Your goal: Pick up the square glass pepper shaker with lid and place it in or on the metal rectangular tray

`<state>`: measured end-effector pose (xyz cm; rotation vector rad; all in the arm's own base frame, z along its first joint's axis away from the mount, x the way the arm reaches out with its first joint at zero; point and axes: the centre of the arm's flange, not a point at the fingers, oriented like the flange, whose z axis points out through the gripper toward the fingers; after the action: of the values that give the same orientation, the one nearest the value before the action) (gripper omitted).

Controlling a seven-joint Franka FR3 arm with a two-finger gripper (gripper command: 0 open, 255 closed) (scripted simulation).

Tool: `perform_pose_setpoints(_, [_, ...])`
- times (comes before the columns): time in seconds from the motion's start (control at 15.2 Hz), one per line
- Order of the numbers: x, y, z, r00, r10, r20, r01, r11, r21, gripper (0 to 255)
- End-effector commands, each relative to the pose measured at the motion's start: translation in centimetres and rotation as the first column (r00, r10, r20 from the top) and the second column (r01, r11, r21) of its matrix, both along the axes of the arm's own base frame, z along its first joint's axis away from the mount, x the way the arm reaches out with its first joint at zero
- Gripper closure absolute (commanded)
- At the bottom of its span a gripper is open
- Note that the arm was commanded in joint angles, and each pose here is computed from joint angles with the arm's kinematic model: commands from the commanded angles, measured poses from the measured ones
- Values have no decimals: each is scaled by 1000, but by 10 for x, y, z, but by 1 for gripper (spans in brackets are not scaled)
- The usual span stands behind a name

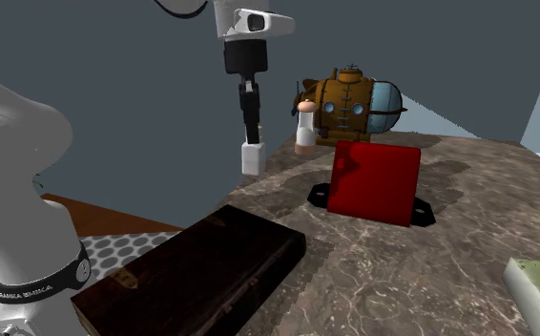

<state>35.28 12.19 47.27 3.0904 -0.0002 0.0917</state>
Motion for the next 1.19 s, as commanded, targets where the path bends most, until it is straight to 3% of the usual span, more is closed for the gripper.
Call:
perform_pose_setpoints(0.0, [0, 0, 10, 1000, 0, -1, 0, 1000, 0, 255])
perform_pose_setpoints(1.12, [-85, -180, 42, 1000, 0, -1, 0, 1000, 0, 255])
